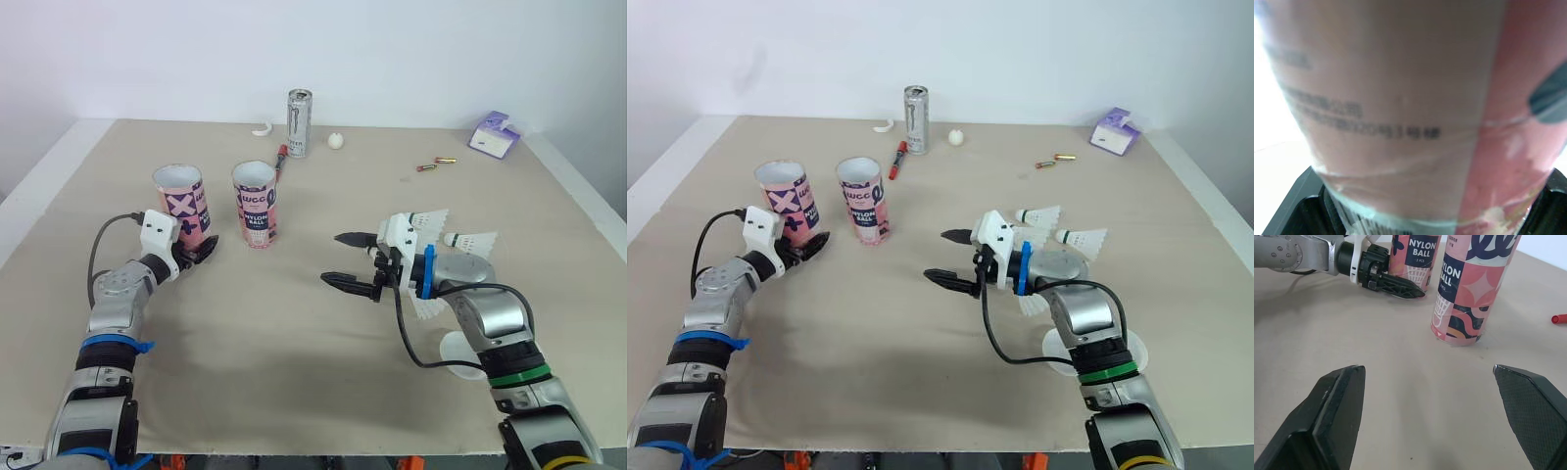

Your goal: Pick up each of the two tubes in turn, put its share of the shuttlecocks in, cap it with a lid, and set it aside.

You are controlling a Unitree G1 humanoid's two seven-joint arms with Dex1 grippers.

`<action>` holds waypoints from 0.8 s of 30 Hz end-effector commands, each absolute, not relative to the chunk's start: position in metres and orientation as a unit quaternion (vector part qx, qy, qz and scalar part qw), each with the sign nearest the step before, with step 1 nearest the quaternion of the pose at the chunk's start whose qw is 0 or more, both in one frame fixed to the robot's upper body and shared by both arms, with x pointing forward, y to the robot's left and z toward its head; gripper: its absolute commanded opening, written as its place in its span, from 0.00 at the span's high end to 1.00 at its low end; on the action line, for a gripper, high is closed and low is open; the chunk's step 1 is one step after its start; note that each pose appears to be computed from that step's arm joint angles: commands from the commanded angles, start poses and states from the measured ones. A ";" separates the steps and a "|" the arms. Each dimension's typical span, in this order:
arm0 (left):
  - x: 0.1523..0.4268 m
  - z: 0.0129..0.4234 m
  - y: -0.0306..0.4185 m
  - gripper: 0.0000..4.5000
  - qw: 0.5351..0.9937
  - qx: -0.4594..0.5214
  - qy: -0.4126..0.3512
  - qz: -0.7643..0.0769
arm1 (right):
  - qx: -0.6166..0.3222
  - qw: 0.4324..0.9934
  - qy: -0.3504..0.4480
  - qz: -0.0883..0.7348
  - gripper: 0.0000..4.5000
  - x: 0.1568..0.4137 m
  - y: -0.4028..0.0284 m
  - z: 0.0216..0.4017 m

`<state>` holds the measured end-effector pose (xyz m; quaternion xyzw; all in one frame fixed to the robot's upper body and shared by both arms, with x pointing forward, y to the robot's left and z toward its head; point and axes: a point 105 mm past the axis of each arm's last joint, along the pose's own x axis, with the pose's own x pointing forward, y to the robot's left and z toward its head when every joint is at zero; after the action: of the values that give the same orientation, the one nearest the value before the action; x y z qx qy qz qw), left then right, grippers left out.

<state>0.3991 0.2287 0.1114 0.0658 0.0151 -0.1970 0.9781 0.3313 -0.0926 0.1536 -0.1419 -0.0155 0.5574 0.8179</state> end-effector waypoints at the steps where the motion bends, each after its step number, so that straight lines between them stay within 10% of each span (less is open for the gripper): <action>1: 0.400 0.126 0.235 0.16 0.980 0.078 -0.016 -0.185 | -0.148 0.820 -0.046 0.551 0.00 0.328 -0.097 0.171; 24: 0.307 0.135 0.177 0.16 0.852 0.221 0.008 -0.474 | -0.108 0.842 -0.054 0.526 0.00 0.267 -0.119 0.179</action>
<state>0.3146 0.1912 0.1284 0.1938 0.0149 -0.4353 0.8791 0.2745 -0.1160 0.1628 -0.0990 -0.0273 0.5303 0.8416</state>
